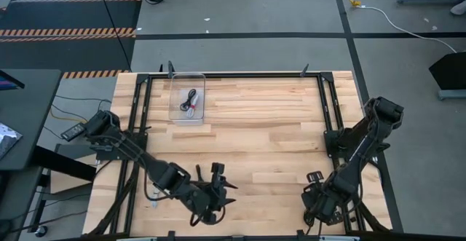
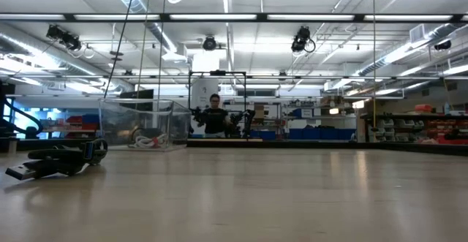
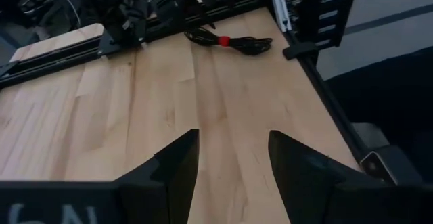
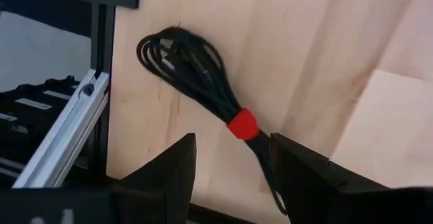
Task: Pick and place USB-C Cables
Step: Put the bottom black charger cable into the transparent bin
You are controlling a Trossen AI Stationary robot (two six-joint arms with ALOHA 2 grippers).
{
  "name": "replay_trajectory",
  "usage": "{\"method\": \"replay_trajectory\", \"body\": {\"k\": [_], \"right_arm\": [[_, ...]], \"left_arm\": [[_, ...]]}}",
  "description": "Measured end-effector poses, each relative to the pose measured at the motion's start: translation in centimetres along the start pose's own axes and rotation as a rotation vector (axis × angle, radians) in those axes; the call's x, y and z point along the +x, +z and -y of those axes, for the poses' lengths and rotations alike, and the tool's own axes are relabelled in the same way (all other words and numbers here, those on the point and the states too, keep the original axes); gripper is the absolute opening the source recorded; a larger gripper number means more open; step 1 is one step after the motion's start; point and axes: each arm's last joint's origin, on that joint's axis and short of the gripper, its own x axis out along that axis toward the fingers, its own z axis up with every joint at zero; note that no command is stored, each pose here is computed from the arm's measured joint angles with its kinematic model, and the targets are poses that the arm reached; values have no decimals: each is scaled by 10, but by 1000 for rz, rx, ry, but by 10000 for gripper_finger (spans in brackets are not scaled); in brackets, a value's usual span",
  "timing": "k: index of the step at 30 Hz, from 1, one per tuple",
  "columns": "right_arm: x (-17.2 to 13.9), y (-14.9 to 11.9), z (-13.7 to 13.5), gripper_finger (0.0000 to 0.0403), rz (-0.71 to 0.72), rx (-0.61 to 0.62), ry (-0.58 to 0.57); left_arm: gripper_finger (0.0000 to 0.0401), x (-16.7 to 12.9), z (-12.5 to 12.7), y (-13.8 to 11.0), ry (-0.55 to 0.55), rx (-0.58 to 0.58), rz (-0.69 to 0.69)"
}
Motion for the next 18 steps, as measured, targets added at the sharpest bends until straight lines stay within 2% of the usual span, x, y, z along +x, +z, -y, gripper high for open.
{"method": "replay_trajectory", "body": {"k": [18], "right_arm": [[35,-23,20,194,-68,15,-68]], "left_arm": [[185,-1,3,0,-5,-17,1]]}}
